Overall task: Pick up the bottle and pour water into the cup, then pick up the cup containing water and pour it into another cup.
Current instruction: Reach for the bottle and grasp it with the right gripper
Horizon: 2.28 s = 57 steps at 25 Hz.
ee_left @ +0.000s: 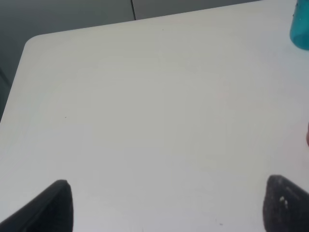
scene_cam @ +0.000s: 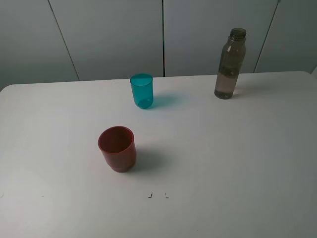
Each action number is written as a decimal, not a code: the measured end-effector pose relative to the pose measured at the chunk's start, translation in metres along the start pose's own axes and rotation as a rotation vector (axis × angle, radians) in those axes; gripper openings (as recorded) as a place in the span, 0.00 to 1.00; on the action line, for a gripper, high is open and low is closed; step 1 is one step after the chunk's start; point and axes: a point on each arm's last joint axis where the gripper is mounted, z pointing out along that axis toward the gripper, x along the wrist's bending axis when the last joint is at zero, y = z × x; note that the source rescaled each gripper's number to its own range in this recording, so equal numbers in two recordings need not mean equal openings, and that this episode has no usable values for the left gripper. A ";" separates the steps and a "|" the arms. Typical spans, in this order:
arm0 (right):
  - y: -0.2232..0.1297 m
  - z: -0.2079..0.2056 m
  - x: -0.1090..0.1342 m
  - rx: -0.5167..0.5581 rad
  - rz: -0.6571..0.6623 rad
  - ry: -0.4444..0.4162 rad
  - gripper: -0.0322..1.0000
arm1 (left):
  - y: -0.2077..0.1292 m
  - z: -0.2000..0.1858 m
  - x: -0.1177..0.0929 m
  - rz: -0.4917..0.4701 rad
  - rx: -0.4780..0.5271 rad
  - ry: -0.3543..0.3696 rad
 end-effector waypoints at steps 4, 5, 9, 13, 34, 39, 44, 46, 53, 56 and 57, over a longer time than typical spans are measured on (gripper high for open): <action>0.000 0.000 0.000 0.000 0.000 0.000 1.00 | 0.000 0.000 0.000 0.000 0.000 0.000; 0.000 0.000 0.000 0.000 0.000 0.000 1.00 | 0.000 0.000 0.000 0.000 0.000 0.000; 0.000 0.000 0.000 0.000 0.000 0.000 1.00 | 0.000 0.000 0.000 0.007 0.000 0.000; 0.000 0.000 0.000 0.000 0.000 0.000 1.00 | 0.000 0.000 0.000 0.007 0.000 0.000; 0.031 0.020 0.007 0.009 0.039 0.051 1.00 | 0.000 0.000 0.000 0.007 0.000 0.000; 0.061 0.055 0.010 -0.027 0.064 0.062 1.00 | 0.000 0.000 0.000 0.007 0.000 0.000; 0.076 0.108 0.013 0.063 0.065 0.072 1.00 | 0.000 0.000 0.000 0.007 0.000 0.000; 0.076 0.132 0.015 0.116 0.041 0.085 1.00 | 0.000 0.000 0.000 0.007 0.000 0.000; 0.061 0.217 0.030 0.248 -0.038 0.136 1.00 | 0.000 0.000 0.000 0.007 0.000 0.000; 0.051 0.246 0.030 0.249 -0.050 0.099 1.00 | 0.000 0.000 0.000 0.007 0.000 0.000; 0.049 0.255 0.029 0.241 -0.051 0.081 1.00 | 0.000 0.000 0.000 0.007 0.000 0.000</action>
